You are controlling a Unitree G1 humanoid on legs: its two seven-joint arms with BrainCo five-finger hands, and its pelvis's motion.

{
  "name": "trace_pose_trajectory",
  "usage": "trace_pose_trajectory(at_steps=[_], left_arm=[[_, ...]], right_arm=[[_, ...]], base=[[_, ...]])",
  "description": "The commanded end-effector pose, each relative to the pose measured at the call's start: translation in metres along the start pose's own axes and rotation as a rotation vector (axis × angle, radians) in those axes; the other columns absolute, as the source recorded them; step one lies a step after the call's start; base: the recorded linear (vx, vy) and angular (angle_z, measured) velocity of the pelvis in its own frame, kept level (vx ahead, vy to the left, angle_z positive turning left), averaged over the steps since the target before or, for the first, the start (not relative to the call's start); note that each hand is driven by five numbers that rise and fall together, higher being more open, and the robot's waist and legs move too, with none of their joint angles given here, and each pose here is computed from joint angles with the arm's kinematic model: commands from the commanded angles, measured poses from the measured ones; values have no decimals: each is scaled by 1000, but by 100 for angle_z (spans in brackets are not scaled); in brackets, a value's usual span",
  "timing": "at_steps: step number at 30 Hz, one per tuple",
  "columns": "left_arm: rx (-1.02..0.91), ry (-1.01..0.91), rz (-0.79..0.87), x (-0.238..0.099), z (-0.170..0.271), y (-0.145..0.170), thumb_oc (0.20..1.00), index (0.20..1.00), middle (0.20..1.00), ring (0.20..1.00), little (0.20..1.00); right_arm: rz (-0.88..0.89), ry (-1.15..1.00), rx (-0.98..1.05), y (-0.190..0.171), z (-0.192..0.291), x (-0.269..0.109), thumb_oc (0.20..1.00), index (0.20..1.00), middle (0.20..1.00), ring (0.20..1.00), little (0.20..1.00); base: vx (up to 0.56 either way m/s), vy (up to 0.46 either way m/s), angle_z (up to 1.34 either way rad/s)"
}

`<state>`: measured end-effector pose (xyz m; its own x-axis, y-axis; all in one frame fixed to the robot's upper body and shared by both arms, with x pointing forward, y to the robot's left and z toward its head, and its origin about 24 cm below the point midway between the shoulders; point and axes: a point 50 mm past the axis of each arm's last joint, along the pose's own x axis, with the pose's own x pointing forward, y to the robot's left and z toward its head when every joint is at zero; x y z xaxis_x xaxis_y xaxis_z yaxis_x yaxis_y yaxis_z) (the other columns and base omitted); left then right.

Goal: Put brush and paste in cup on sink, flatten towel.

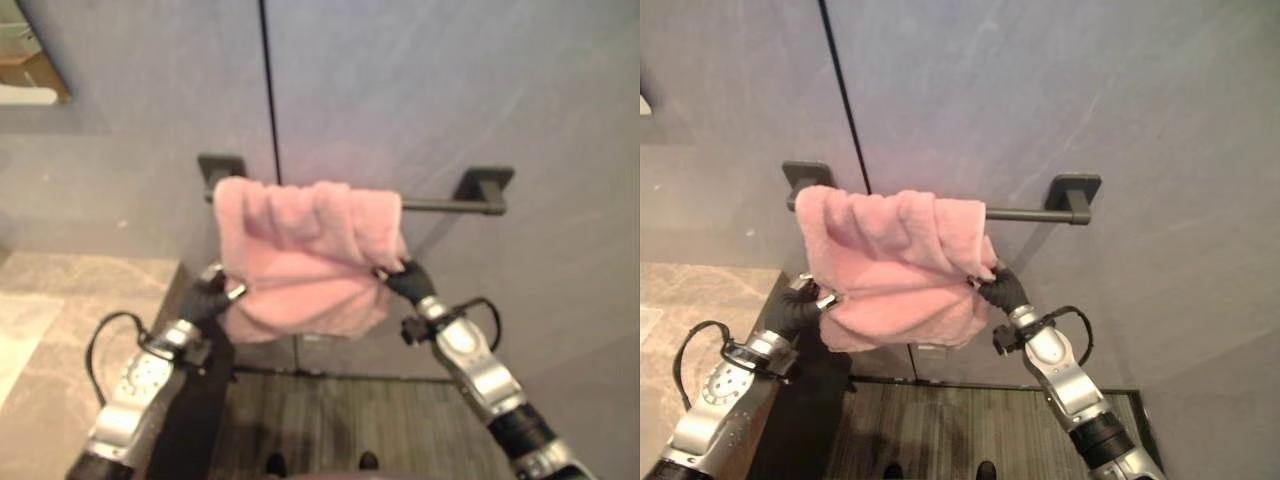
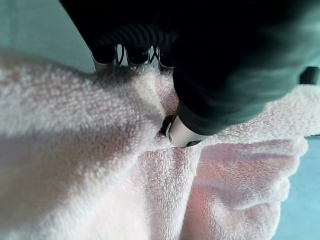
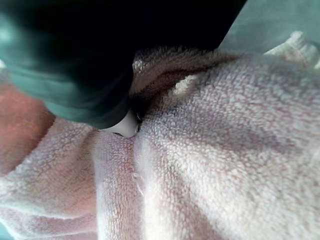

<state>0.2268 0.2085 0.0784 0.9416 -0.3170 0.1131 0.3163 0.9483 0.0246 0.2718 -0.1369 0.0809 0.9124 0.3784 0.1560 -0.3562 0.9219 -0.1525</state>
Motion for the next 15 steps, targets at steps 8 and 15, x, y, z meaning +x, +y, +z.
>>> trace_pose_trajectory(at_steps=[8,15], left_arm=[[55,-140,-64,12,28,-6,200,200,200,200,200],[98,-225,-142,11,50,-21,200,200,200,200,200]], right_arm=[[-53,-221,-19,-7,40,8,200,200,200,200,200],[-61,-299,45,-7,53,-2,200,200,200,200,200]], base=[[-2,-8,-3],[-2,-5,0]])
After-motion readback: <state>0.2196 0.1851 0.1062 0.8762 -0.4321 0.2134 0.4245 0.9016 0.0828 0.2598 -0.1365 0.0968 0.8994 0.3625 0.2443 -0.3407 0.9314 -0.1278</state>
